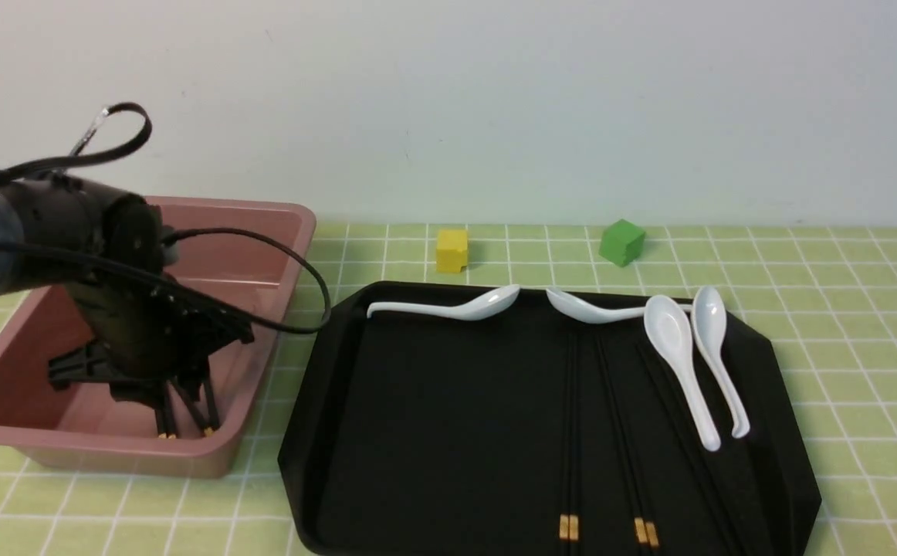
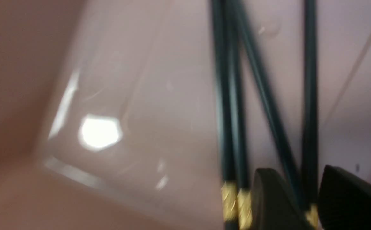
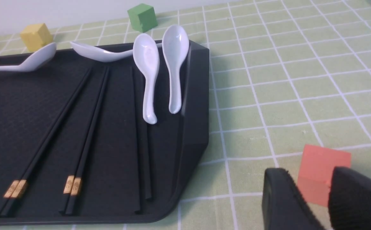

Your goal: On green tablecloth take chopsticks from black tray and put them in box.

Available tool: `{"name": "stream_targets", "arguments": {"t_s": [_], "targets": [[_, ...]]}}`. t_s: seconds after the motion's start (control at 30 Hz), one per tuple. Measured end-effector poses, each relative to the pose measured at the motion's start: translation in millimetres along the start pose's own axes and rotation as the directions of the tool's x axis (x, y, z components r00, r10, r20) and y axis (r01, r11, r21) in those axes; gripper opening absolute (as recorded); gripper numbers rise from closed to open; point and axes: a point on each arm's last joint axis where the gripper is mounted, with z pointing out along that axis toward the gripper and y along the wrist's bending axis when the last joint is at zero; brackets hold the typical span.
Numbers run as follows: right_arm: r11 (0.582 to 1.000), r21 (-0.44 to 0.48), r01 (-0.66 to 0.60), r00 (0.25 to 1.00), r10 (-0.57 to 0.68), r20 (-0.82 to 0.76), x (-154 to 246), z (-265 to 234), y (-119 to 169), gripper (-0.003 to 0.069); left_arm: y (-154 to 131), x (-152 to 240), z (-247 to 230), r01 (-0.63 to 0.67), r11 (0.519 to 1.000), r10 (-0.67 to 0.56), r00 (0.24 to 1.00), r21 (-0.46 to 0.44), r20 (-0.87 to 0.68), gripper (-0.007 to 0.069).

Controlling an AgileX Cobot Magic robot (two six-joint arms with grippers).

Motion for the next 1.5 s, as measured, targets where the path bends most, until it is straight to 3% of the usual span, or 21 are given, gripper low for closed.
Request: {"name": "stream_targets", "arguments": {"t_s": [0.27, 0.47, 0.8, 0.9, 1.03, 1.13, 1.2, 1.5], "targets": [[1.000, 0.000, 0.000, 1.000, 0.000, 0.000, 0.0, 0.0, 0.0, 0.0240, 20.4, 8.3, -114.2, -0.085, 0.996, 0.081, 0.992, 0.041, 0.099, -0.0013], [1.000, 0.000, 0.000, 1.000, 0.000, 0.000, 0.0, 0.0, 0.0, 0.0240, 52.7, 67.5, -162.5, -0.076, 0.986, 0.056, 0.990, 0.145, 0.132, -0.0013], [1.000, 0.000, 0.000, 1.000, 0.000, 0.000, 0.0, 0.0, 0.0, 0.0240, 106.4, 192.2, -143.0, -0.065, 0.896, -0.099, 0.935, 0.439, 0.341, -0.0013], [1.000, 0.000, 0.000, 1.000, 0.000, 0.000, 0.0, 0.0, 0.0, 0.0240, 120.1, 218.1, -134.2, -0.089, 0.847, -0.192, 0.868, 0.524, 0.457, -0.0013], [1.000, 0.000, 0.000, 1.000, 0.000, 0.000, 0.0, 0.0, 0.0, 0.0240, 134.0, 235.2, -142.4, -0.180, 0.780, -0.314, 0.715, 0.599, 0.624, -0.0013], [1.000, 0.000, 0.000, 1.000, 0.000, 0.000, 0.0, 0.0, 0.0, 0.0240, 140.2, 241.7, -152.1, -0.234, 0.745, -0.376, 0.627, 0.625, 0.682, -0.0013], [1.000, 0.000, 0.000, 1.000, 0.000, 0.000, 0.0, 0.0, 0.0, 0.0240, 141.2, 242.8, -153.8, -0.244, 0.741, -0.382, 0.612, 0.625, 0.692, -0.0013], [1.000, 0.000, 0.000, 1.000, 0.000, 0.000, 0.0, 0.0, 0.0, 0.0240, 143.9, 241.7, -155.6, -0.303, 0.780, -0.331, 0.543, 0.547, 0.772, -0.0013]]}}
